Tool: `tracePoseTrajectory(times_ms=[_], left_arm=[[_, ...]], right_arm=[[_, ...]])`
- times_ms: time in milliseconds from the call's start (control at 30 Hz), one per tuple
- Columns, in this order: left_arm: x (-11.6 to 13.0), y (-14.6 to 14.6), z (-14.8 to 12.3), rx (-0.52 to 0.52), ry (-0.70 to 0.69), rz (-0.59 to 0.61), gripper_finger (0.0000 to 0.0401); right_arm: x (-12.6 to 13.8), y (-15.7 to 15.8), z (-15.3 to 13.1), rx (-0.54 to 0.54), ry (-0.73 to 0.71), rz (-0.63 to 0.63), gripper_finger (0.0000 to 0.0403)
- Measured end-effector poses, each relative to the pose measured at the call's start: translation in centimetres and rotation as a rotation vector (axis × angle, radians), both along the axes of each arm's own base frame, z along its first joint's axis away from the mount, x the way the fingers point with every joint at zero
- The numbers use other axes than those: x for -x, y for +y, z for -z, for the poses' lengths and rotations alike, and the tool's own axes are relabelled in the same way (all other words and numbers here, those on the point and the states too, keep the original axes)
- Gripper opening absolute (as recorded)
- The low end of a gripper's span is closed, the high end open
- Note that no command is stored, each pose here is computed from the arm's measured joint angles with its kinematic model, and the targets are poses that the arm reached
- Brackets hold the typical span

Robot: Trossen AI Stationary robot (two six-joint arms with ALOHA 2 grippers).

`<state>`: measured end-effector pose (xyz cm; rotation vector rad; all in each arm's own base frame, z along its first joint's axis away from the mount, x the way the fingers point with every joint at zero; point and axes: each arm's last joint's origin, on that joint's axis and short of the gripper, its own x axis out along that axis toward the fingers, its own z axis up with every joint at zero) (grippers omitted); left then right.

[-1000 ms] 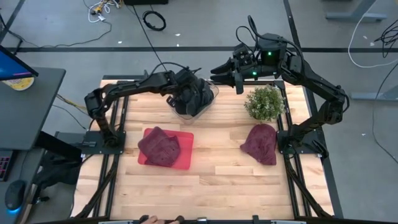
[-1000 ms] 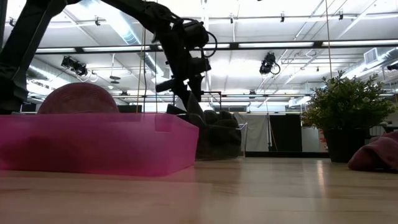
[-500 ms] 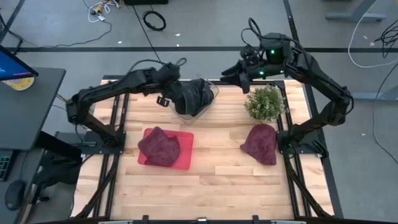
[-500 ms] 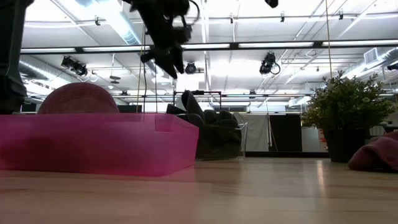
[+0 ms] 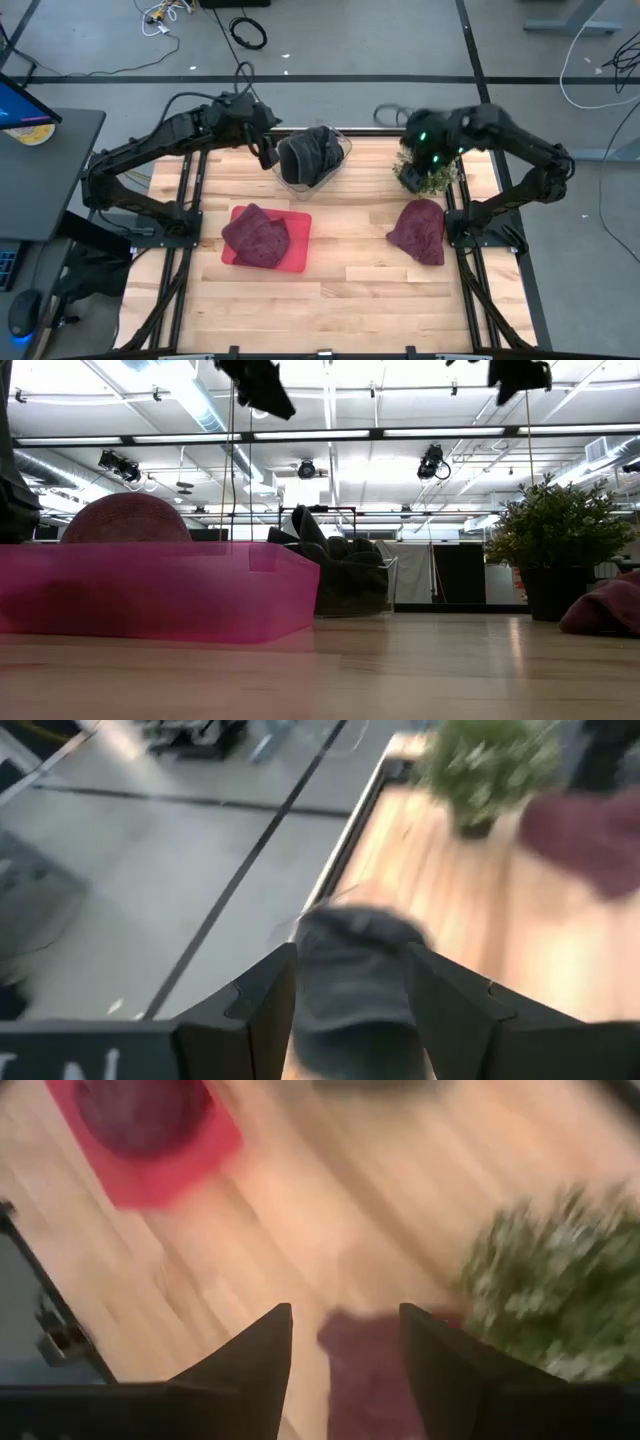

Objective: Pick & Place hat
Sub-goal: Put the red cap into the red bin

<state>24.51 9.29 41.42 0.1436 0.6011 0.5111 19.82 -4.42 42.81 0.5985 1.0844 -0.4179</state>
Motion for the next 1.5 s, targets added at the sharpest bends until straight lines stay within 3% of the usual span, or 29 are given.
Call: tracePoseTrajectory(times_ms=[167,367,500,633,900,1300,1400,1500], left_arm=[[-0.6,-1.1,-0.2,-0.021,-0.012,0.099,0.0188],[-0.9,-1.4,0.0,-0.032,0.001,0.101,0.0188],[-0.9,-1.4,0.0,-0.032,0.002,0.102,0.0188],[-0.9,-1.4,0.0,-0.034,0.003,0.103,0.0188],[-0.9,-1.4,0.0,-0.029,-0.001,0.099,0.0188],[-0.9,-1.4,0.0,-0.007,-0.017,0.084,0.0188],[-0.9,-1.4,0.0,-0.005,-0.018,0.082,0.0188],[-0.9,-1.4,0.0,-0.002,-0.021,0.08,0.0188]], right_arm=[[-0.7,2.4,5.5,-0.081,0.218,-0.069,0.0211],[-0.4,5.6,13.0,-0.186,0.483,-0.101,0.0287],[0.1,6.9,17.4,-0.223,0.567,-0.048,0.0333],[0.7,7.7,20.6,-0.206,0.591,0.056,0.035],[2.2,8.7,25.0,-0.187,0.609,0.256,0.0333],[3.6,9.0,29.6,-0.234,0.515,0.404,0.03],[3.7,9.0,29.7,-0.211,0.519,0.398,0.0272],[3.8,8.9,29.6,-0.196,0.528,0.369,0.0212]])
